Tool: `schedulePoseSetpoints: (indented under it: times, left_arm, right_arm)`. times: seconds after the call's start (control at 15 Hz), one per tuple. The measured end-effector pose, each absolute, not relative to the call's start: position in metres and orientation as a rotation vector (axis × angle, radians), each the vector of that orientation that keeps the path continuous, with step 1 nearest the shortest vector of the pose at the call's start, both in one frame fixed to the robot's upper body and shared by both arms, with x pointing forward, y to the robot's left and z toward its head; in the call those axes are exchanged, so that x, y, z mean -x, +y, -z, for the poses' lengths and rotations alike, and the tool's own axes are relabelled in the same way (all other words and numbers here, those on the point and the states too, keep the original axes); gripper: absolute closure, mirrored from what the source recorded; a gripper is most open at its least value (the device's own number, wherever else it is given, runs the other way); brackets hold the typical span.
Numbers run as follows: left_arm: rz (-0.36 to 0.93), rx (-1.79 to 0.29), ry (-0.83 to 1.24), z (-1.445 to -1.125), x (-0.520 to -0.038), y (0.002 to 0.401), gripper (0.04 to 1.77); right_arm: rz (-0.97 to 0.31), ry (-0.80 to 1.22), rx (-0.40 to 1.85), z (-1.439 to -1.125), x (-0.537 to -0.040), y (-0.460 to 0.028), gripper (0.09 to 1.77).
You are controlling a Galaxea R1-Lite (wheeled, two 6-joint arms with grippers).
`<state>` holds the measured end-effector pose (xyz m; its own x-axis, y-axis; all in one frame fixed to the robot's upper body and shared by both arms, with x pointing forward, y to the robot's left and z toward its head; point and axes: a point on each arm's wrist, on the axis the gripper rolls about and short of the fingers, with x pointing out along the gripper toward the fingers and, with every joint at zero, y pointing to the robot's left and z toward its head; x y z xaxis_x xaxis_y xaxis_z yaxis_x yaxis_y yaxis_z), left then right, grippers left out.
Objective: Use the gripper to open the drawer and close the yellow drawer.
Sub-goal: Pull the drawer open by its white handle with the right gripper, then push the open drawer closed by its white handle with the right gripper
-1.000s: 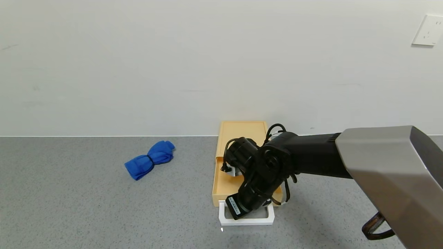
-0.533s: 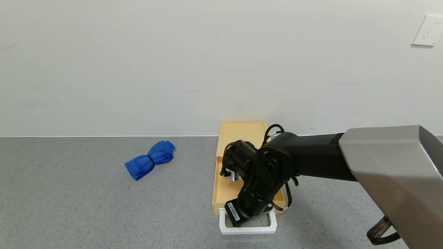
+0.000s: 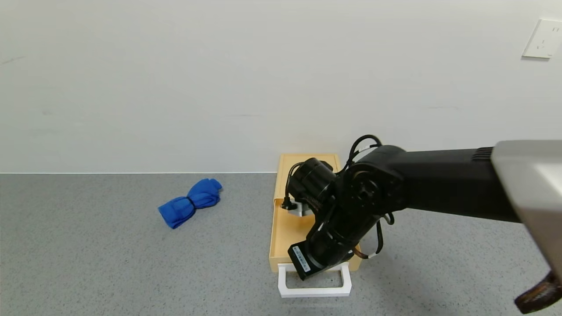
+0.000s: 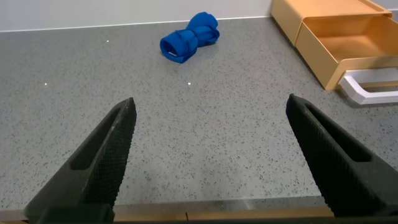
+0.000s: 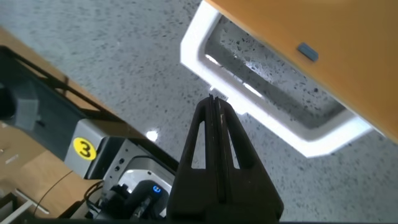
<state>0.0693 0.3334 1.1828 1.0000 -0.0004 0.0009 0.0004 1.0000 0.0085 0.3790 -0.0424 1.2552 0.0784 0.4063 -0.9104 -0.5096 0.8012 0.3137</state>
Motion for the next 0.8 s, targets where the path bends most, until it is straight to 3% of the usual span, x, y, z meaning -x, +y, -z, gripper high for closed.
schedulePoseSetpoints:
  times: [0.4, 0.6, 0.8]
  left_arm:
    - [0.0, -0.008, 0.0, -1.183, -0.069, 0.333, 0.07]
    - [0.0, -0.009, -0.001, -1.183, -0.069, 0.333, 0.07]
    - [0.001, -0.009, -0.001, -1.183, -0.069, 0.333, 0.07]
  right_arm:
    - [-0.731, 1.055, 0.076, -1.35, -0.364, -0.116, 1.74]
    - [-0.689, 0.915, 0.039, -1.369, -0.378, -0.175, 1.74]
    - [-0.689, 0.819, -0.028, -1.368, -0.388, -0.229, 1.74]
